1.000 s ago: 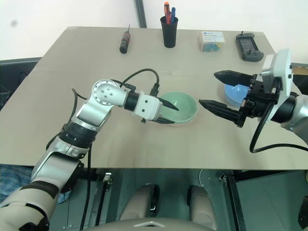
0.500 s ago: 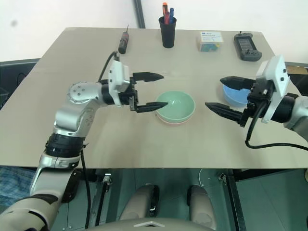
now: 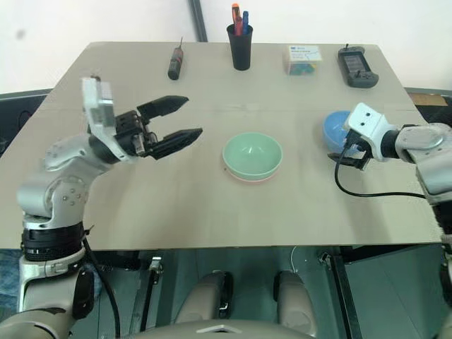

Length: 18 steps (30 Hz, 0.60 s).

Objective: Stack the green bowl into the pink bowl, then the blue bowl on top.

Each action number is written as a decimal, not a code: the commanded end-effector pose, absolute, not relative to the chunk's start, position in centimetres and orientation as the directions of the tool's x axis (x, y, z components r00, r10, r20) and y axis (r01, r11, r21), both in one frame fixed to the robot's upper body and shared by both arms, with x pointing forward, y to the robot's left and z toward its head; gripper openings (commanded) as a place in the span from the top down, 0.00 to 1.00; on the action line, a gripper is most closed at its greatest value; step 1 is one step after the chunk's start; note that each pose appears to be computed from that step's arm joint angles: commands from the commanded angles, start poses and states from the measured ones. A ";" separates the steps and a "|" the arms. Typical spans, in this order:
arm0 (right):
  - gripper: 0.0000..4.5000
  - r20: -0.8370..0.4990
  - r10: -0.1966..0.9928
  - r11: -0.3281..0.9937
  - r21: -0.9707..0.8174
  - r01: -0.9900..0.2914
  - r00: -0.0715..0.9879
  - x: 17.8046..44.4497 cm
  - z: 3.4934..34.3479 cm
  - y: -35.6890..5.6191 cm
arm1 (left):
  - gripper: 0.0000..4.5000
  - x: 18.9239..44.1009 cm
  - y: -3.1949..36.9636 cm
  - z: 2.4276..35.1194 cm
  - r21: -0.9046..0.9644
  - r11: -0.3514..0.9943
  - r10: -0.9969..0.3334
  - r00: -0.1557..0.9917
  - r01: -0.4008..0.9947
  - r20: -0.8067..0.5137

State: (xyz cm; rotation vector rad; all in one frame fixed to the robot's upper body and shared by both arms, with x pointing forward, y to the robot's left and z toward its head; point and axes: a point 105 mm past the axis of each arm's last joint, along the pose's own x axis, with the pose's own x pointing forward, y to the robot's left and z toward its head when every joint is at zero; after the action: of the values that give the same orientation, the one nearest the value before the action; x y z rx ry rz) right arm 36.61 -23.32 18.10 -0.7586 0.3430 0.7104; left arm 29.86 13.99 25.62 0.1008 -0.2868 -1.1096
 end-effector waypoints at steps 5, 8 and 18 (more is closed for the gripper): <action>0.00 -0.617 0.322 0.447 -0.570 -0.690 0.718 41.0 15.8 -25.0 | 0.01 27.6 16.2 26.1 0.262 0.460 -0.888 0.434 0.848 0.155; 0.12 -0.637 0.305 0.442 -0.563 -0.698 0.707 41.6 14.9 -25.3 | 0.00 27.6 16.8 26.4 0.269 0.487 -0.873 0.459 0.831 0.165; 0.96 -0.642 0.321 0.440 -0.550 -0.710 0.696 42.0 14.3 -25.4 | 0.00 27.5 18.4 26.5 0.287 0.529 -0.848 0.508 0.799 0.150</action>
State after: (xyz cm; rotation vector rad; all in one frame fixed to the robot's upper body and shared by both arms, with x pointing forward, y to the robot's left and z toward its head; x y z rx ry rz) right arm 42.16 -24.85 14.40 -0.9167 0.4719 0.6826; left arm 28.14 18.36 25.42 0.1627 -0.2383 -0.9958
